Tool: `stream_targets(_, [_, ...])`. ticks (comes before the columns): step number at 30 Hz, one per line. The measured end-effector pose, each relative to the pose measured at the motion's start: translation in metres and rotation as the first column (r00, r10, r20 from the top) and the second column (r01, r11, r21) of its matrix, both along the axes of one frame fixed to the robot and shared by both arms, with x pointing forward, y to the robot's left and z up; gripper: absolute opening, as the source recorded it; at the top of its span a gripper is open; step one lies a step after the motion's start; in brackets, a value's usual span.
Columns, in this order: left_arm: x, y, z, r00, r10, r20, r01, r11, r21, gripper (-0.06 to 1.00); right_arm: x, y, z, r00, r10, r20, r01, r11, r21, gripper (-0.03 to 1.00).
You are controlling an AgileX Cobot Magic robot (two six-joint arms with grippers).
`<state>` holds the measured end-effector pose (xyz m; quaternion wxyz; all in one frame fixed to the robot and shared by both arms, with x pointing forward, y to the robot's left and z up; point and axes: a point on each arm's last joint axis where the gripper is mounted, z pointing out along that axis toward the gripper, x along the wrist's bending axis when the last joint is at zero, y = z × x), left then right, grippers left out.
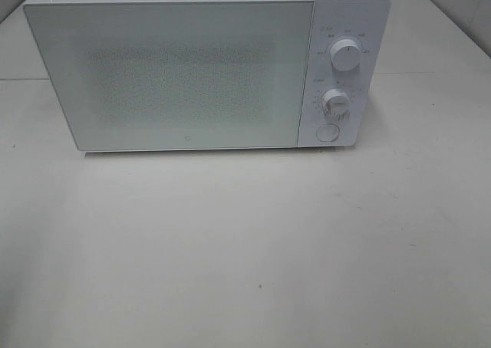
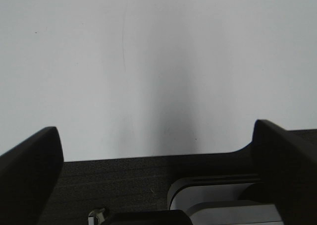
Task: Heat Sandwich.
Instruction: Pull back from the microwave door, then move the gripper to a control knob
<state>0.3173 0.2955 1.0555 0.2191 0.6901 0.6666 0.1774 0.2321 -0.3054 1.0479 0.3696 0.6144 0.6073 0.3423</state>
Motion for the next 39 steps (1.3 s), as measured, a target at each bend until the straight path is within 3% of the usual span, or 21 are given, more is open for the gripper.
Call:
stream_targets(5, [-0.018,0.0,-0.011,0.998,0.004,0.066,-0.004,1.0,-0.002,0.97,0.0,0.0,0.0,1.0,0.0,0.0,0.0,1.0,0.0,0.76])
stream_targets(7, [-0.027,0.0,-0.008,0.991,0.005,0.137,-0.005,1.0,-0.003,0.97,0.0,0.0,0.0,1.0,0.0,0.0,0.0,1.0,0.0,0.76])
stream_targets(13, [-0.041,0.0,-0.004,0.973,0.005,0.231,-0.005,1.0,-0.003,0.97,0.0,0.0,0.0,1.0,0.0,0.0,0.0,1.0,0.0,0.76])
stream_targets(19, [-0.062,0.0,0.0,0.932,0.006,0.361,-0.005,1.0,-0.005,0.97,0.0,0.0,0.0,1.0,0.0,0.0,0.0,1.0,0.0,0.76])
stream_targets(25, [-0.086,0.0,0.0,0.869,0.006,0.495,-0.004,1.0,-0.005,0.97,0.0,0.0,0.0,1.0,0.0,0.0,0.0,1.0,0.0,0.76])
stream_targets(39, [-0.087,0.0,0.0,0.863,0.008,0.505,-0.005,1.0,-0.007,0.97,0.0,0.0,0.0,1.0,0.0,0.0,0.0,1.0,0.0,0.76])
